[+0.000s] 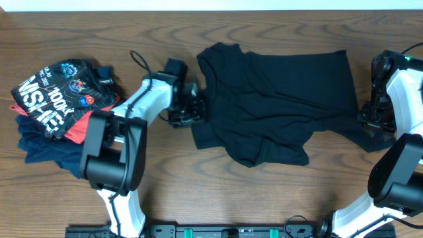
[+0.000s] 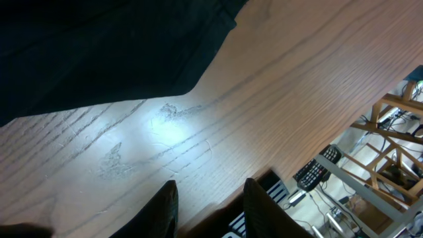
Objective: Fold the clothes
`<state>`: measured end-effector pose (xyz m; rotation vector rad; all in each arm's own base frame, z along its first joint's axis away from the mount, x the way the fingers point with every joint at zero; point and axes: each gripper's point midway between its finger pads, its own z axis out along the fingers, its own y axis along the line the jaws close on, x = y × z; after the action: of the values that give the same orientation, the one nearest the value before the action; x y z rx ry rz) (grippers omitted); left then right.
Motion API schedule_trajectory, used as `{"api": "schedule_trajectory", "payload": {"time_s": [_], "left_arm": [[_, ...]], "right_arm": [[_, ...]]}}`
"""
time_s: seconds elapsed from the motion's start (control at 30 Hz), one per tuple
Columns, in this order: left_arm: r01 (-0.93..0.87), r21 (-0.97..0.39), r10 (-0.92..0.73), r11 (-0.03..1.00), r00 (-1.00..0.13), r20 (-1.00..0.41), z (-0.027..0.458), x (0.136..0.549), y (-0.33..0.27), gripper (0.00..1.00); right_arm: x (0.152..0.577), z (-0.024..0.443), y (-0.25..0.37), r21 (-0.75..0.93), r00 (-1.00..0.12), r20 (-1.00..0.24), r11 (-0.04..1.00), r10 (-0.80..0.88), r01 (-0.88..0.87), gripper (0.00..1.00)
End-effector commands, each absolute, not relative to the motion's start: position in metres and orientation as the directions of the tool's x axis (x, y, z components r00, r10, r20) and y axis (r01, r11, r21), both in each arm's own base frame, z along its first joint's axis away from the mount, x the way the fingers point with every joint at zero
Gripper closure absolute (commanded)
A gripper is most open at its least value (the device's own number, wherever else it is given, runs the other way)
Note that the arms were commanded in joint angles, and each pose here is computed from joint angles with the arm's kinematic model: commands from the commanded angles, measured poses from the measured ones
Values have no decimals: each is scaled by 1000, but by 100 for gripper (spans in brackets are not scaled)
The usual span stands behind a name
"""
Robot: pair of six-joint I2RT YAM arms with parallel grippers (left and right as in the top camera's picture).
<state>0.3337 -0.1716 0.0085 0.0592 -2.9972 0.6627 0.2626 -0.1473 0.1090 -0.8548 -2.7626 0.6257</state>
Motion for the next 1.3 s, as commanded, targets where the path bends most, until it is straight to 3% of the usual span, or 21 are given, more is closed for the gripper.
{"api": "schedule_trajectory", "payload": {"time_s": [0.0,0.07,0.1,0.2,0.37,0.47,0.5,0.53,0.6,0.67,0.83,1.0,1.13,1.27], "left_arm": [[-70,-405,4,912,-984,179,-21,311,-184,46],[-74,-395,7,916,-980,200,-25,306,-184,81],[-77,-385,5,920,-978,208,-26,305,-182,94],[-109,-278,-41,954,-970,239,-25,298,-153,94],[-186,104,-205,977,-955,216,-4,290,-52,94],[-233,111,-250,966,-953,173,16,295,-22,94],[-257,91,-269,962,-951,153,22,298,-17,91],[-274,72,-281,959,-950,134,27,301,-14,70],[-290,25,-291,957,-952,91,38,309,-12,43],[-295,-5,-294,955,-953,68,45,312,-13,34],[-278,-136,-269,951,-960,84,61,309,-39,33],[-248,-280,-216,927,-966,139,72,300,-76,33],[-174,-291,-144,941,-982,122,71,299,-90,33],[-129,-295,-100,947,-989,110,71,298,-99,33]], "right_arm": [[263,111,-149,-441,-819,44,747,572,498,69],[263,111,-149,-441,-819,44,747,571,497,70],[263,111,-149,-441,-819,44,747,572,498,70],[263,111,-149,-441,-819,44,747,572,498,71],[268,108,-145,-404,-834,51,775,549,486,72],[287,98,-125,-256,-874,63,854,483,453,72],[296,95,-114,-179,-893,61,885,446,429,73],[307,93,-103,-100,-911,51,910,408,402,73],[332,92,-74,91,-947,4,942,323,322,73],[349,95,-57,191,-958,-49,945,281,267,71],[395,101,-43,223,-947,-229,959,226,175,54],[435,101,-36,190,-908,-380,976,173,107,48],[461,80,-32,164,-894,-424,983,147,84,46],[481,40,-49,73,-888,-437,990,141,121,39]]}}
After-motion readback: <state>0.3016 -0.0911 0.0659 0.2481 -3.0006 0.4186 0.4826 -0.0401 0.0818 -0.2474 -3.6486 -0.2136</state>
